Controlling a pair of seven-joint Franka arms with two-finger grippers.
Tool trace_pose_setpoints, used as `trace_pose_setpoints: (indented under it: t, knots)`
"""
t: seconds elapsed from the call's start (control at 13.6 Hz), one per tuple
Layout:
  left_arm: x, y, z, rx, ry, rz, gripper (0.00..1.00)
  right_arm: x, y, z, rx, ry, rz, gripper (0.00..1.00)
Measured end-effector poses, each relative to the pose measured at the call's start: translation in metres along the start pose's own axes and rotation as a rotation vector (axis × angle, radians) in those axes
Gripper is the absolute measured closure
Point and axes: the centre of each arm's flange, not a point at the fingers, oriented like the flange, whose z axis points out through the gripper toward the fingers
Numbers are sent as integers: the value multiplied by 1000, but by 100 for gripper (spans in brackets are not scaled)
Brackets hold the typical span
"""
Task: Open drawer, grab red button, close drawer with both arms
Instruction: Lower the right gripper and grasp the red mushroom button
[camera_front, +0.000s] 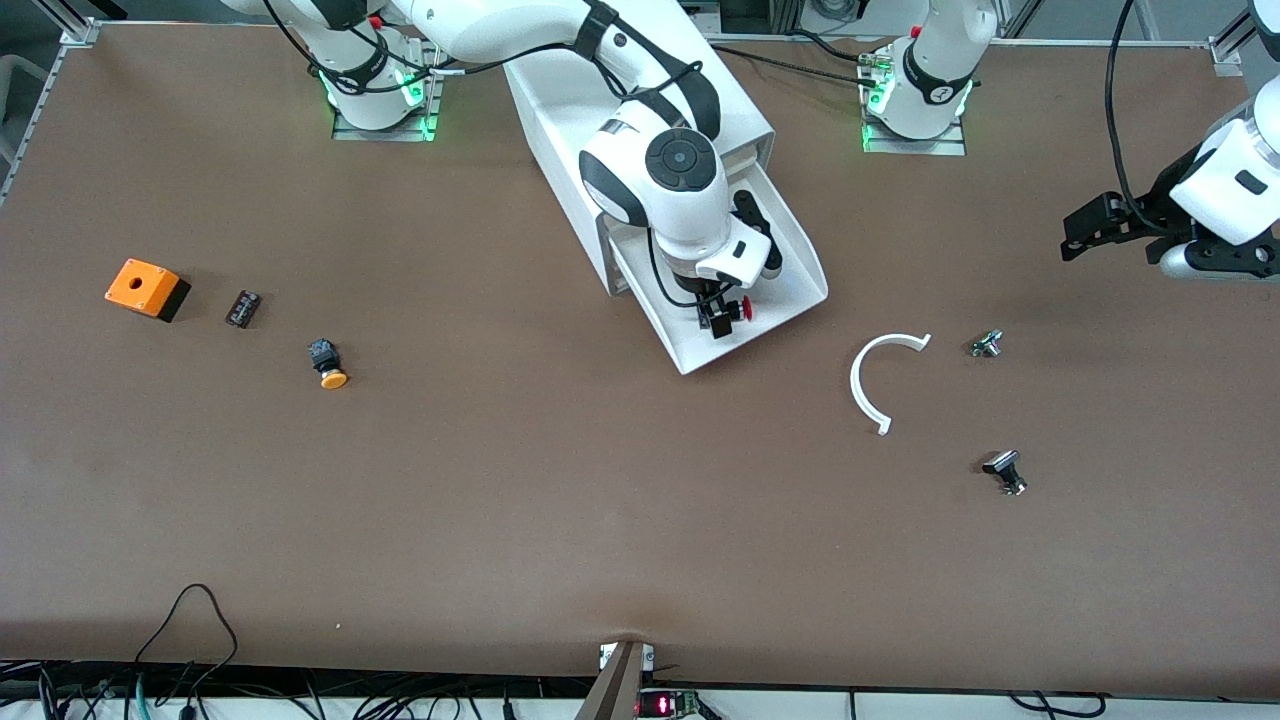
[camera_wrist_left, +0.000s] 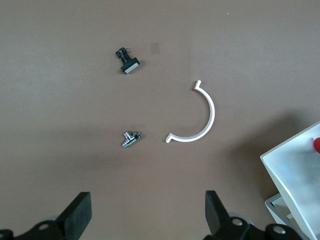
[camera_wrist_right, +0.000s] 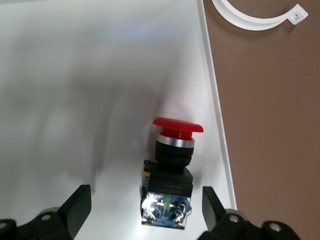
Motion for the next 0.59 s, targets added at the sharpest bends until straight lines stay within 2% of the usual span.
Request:
trace_pose_setpoints:
  t: [0.52,0.59]
  knots:
    - [0,0,0,0,0,0,0,-1,0,1,2,-1,1,11]
    - [0,0,0,0,-1,0,0,0,0,3,3,-2,0,17]
